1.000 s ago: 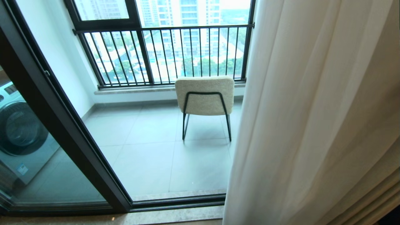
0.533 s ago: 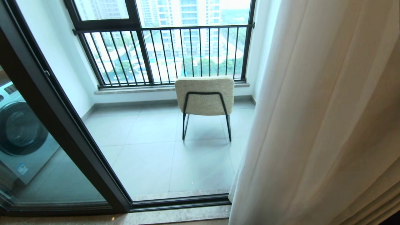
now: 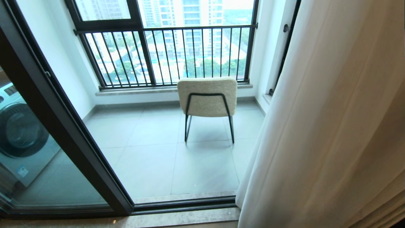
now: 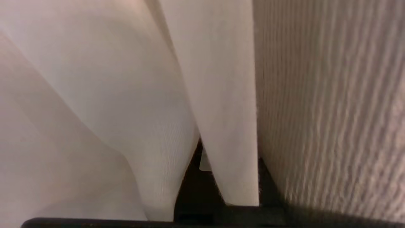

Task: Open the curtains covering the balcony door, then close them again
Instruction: Pull the inner curtains open on both sides

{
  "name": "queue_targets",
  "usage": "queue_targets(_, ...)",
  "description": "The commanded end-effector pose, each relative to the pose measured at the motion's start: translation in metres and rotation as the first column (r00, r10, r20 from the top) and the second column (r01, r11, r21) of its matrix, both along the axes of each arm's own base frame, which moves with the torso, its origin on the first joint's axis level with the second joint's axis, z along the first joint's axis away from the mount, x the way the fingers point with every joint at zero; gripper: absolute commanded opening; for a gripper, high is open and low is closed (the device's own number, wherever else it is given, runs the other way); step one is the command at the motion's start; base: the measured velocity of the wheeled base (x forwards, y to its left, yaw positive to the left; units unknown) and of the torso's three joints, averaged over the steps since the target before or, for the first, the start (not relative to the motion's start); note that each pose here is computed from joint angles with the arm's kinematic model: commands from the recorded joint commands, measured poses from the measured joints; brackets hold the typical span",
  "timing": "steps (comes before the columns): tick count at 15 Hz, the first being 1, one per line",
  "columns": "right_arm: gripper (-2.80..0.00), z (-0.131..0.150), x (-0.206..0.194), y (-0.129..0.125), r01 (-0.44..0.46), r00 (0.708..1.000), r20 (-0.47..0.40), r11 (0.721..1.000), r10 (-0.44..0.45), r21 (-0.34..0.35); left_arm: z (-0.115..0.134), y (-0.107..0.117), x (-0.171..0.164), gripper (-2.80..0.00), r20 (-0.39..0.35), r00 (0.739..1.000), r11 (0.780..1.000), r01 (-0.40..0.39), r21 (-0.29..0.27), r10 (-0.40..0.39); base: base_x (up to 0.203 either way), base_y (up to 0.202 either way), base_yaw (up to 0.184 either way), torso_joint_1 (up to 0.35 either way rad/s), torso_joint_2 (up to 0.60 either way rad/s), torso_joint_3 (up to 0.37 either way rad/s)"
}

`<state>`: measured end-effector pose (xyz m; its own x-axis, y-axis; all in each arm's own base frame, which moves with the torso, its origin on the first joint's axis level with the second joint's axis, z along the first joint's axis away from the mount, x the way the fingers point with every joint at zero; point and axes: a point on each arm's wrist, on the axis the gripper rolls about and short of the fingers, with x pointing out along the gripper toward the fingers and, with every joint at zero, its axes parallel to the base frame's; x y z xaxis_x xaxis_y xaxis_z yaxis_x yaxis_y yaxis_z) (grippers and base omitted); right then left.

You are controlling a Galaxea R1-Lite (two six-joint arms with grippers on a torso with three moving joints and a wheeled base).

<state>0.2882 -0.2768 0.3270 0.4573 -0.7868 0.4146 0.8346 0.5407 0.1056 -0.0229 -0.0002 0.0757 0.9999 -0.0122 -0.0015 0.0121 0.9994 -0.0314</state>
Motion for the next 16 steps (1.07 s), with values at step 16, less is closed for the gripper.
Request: queue_targets(16,-2.80,-0.004,0.005,-0.005,0.005,1.000,0.004,1.000,-0.005,-0.015,0.000,0.000,0.000,-2.80,0.000,1.000,1.000,0.000,-0.001,0.000,0.000,0.000,0.000,0.000,0.00,0.000)
